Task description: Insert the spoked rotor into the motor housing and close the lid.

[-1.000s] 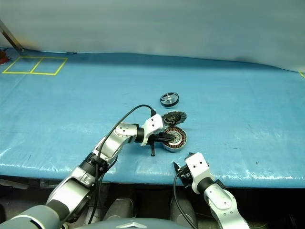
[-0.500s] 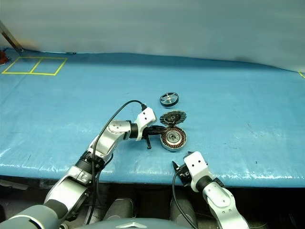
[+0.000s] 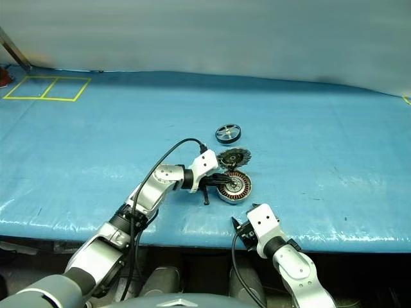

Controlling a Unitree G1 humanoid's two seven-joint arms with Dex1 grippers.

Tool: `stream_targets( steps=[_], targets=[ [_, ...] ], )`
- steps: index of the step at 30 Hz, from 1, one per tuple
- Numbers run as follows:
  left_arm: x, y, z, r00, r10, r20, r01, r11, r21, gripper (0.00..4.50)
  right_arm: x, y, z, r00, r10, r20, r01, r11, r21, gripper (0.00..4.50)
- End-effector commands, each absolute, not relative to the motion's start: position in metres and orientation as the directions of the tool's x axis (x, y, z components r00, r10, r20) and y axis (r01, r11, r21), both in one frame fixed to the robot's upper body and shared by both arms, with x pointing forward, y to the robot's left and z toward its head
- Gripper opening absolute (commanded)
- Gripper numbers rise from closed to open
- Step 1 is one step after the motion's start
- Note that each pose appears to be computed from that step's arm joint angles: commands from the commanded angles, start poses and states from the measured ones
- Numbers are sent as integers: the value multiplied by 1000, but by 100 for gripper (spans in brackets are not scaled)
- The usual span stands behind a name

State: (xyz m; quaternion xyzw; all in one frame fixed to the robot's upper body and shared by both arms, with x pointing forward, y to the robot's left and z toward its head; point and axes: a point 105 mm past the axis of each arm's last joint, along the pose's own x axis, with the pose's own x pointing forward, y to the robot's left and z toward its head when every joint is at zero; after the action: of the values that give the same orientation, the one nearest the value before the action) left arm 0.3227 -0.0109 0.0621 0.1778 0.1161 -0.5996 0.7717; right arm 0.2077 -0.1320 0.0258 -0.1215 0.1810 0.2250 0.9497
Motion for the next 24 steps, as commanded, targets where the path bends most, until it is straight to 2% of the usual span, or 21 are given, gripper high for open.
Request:
stream_targets(
  steps=[1,4,8,12,16,20,24],
  targets=[
    [318,-18,63,217,-889,-403,974,168,155,1,204,-131,24,829,381,-409,-471,870,-146,380],
    [322,-16,67,235,-889,-393,968,180,172,1,205,-131,26,835,378,-400,-465,873,-146,380],
    [331,-8,81,276,-896,-349,956,219,193,1,208,-135,44,863,381,-331,-438,892,-115,380],
    [330,2,92,263,-918,-295,960,218,176,1,210,-140,63,884,384,-266,-424,898,-114,380],
    [344,34,91,357,-880,-312,932,310,190,1,214,-143,86,895,401,-195,-429,893,-133,380],
    [333,38,106,328,-922,-207,939,293,180,1,222,-134,93,879,445,-170,-469,871,-144,380],
    [301,37,117,213,-973,-90,968,198,156,0,229,-116,91,835,524,-167,-546,826,-139,289]
  ],
)
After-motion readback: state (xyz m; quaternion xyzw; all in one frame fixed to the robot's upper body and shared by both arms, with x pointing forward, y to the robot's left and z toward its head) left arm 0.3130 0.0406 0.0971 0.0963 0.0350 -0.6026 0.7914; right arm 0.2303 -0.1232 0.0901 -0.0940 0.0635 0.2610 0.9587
